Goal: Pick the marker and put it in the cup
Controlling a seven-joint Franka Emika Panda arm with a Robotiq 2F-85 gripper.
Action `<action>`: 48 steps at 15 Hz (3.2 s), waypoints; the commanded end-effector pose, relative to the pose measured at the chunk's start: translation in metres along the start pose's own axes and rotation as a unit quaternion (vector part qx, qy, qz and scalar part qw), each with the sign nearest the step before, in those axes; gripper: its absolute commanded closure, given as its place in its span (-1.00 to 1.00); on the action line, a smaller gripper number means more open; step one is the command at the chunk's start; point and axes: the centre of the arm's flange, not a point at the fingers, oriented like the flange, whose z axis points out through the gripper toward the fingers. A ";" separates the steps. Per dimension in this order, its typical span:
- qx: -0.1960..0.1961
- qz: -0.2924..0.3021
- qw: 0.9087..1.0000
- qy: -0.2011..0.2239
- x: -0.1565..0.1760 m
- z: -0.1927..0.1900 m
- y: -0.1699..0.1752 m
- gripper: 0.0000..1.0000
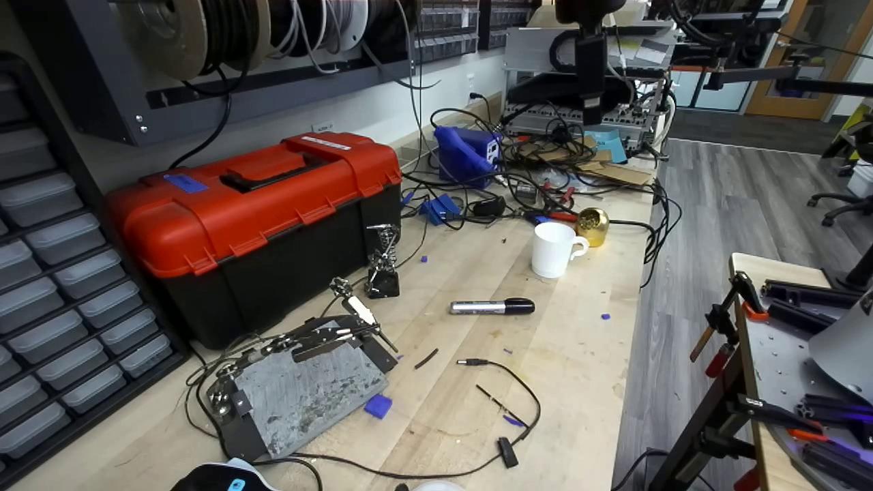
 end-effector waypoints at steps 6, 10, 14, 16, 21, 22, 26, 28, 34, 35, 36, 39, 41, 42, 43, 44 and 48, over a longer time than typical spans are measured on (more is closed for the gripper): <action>-0.063 -0.076 0.994 0.044 0.036 -0.003 -0.048 -1.00; -0.056 -0.094 0.990 0.093 0.034 0.001 -0.052 -1.00; -0.043 -0.092 0.989 0.109 0.036 0.003 -0.053 -1.00; -0.048 -0.087 0.990 0.097 0.047 0.001 -0.057 -1.00; -0.054 -0.089 0.990 0.097 0.052 0.002 -0.057 -1.00; -0.050 -0.086 0.990 0.101 0.061 0.005 -0.058 -1.00; -0.036 -0.104 0.989 0.100 0.089 0.023 -0.064 -1.00; -0.025 -0.117 0.987 0.107 0.104 0.037 -0.068 -1.00; -0.001 -0.165 0.982 0.092 0.135 0.087 -0.087 -1.00; 0.003 -0.171 0.981 0.087 0.138 0.094 -0.088 -1.00; 0.007 -0.176 0.981 0.085 0.140 0.101 -0.091 -1.00; 0.011 -0.194 0.977 0.085 0.151 0.118 -0.099 -1.00; 0.015 -0.205 0.975 0.084 0.161 0.128 -0.106 -1.00; 0.016 -0.211 0.974 0.083 0.165 0.134 -0.109 -1.00; 0.018 -0.216 0.973 0.081 0.169 0.139 -0.112 -1.00; 0.019 -0.221 0.972 0.078 0.172 0.144 -0.115 -1.00; 0.033 -0.237 0.969 0.062 0.178 0.167 -0.129 -1.00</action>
